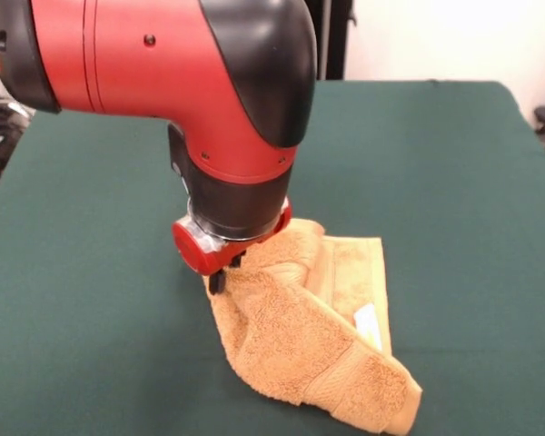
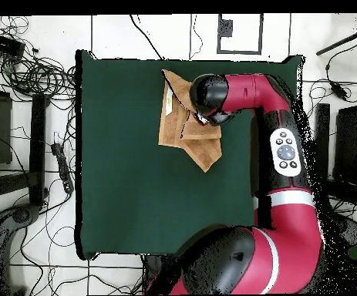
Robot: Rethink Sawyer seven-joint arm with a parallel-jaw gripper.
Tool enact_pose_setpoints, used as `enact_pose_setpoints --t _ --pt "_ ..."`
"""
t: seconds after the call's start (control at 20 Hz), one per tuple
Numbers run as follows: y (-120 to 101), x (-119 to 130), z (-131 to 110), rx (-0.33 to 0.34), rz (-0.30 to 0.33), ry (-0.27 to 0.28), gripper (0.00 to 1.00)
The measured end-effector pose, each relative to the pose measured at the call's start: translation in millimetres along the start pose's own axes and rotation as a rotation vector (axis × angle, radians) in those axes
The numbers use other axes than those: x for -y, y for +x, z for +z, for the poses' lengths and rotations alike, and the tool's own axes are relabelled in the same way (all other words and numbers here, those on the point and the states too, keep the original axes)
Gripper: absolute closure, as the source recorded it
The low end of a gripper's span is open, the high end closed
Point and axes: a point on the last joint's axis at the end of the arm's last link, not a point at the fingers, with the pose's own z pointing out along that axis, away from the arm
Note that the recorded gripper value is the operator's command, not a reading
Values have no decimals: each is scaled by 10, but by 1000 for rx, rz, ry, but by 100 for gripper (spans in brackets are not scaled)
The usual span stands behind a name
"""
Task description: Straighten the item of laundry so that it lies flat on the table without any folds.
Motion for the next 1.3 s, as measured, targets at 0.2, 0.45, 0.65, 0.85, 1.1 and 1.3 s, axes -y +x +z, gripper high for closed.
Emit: enact_pose_setpoints --t 0.2,0.45,0.65,0.85,1.1,1.3 --pt "14 42 -117 -4 6 2 100" --pt "17 109 -245 -3 15 11 100" --pt "12 196 -329 2 25 23 100" --pt "-4 290 -400 14 20 40 100" --pt "-22 396 -476 28 -6 58 100" --pt "-44 505 -548 42 -42 76 100"
